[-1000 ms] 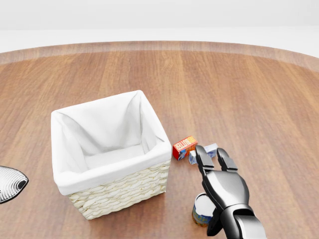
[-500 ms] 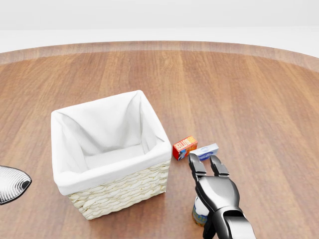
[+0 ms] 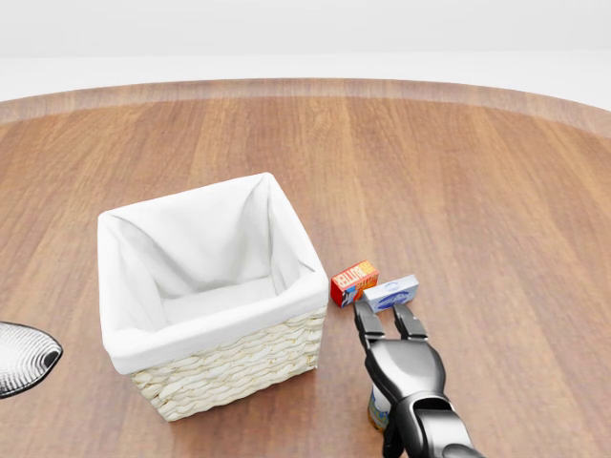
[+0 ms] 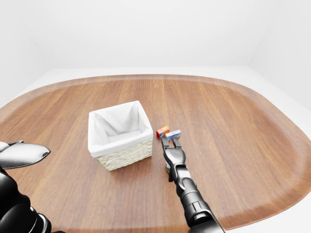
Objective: Pick up the alphabet soup and put it in the basket.
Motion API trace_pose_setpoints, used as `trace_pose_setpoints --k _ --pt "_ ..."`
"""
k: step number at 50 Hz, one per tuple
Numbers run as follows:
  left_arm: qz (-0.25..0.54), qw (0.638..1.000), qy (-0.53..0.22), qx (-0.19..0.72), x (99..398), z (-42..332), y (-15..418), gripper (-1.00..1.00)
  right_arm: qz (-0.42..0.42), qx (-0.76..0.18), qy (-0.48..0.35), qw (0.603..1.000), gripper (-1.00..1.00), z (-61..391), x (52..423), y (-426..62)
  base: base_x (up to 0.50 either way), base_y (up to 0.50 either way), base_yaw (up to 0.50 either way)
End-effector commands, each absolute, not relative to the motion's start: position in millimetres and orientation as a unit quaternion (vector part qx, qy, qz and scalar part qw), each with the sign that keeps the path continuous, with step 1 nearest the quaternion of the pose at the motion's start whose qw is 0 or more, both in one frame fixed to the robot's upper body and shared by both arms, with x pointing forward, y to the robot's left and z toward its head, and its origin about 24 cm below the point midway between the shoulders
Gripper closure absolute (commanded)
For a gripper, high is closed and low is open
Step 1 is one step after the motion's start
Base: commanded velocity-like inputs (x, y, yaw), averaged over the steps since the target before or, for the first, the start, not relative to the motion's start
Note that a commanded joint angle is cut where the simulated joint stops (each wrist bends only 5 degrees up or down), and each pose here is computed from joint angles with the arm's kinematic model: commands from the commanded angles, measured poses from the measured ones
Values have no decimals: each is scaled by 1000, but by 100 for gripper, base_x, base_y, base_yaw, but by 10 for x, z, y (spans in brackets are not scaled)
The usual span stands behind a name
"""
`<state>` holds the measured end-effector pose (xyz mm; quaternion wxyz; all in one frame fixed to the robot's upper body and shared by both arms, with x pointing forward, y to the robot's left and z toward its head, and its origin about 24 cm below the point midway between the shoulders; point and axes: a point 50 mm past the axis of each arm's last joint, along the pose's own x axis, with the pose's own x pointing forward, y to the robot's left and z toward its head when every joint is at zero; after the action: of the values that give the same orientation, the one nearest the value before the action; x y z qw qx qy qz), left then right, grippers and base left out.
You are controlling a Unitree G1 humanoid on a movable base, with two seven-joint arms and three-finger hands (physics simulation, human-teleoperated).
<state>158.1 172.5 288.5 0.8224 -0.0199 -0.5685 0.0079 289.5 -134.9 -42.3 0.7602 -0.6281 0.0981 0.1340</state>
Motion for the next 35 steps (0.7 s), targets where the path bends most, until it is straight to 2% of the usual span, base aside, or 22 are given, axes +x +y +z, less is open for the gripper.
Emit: trace_pose_setpoints --k 1,15,16,17,18,19,35 --pt "9 820 -572 -19 1572 2894 1724 -100 143 -631 104 756 -100 -499 2897 -1299 0 0 0" --pt "10 821 -570 -16 1579 2889 1719 -100 146 -639 102 749 -100 -542 2876 -1277 0 0 0" --pt "10 822 -569 -16 1581 2885 1719 -100 149 -638 105 748 -74 -579 2849 -1276 0 0 0" --pt "10 823 -568 -15 1586 2883 1719 -100 149 -637 104 749 -12 -585 2845 -1276 0 0 0" --pt "11 824 -566 -15 1593 2879 1722 -100 148 -637 104 749 74 -588 2846 -1280 0 0 0" --pt "11 824 -567 -15 1592 2879 1723 -100 147 -637 104 750 100 -584 2847 -1282 0 0 0" --pt "7 825 -566 -11 1591 2874 1708 -100 147 -648 97 741 98 -608 2852 -1259 0 0 0"
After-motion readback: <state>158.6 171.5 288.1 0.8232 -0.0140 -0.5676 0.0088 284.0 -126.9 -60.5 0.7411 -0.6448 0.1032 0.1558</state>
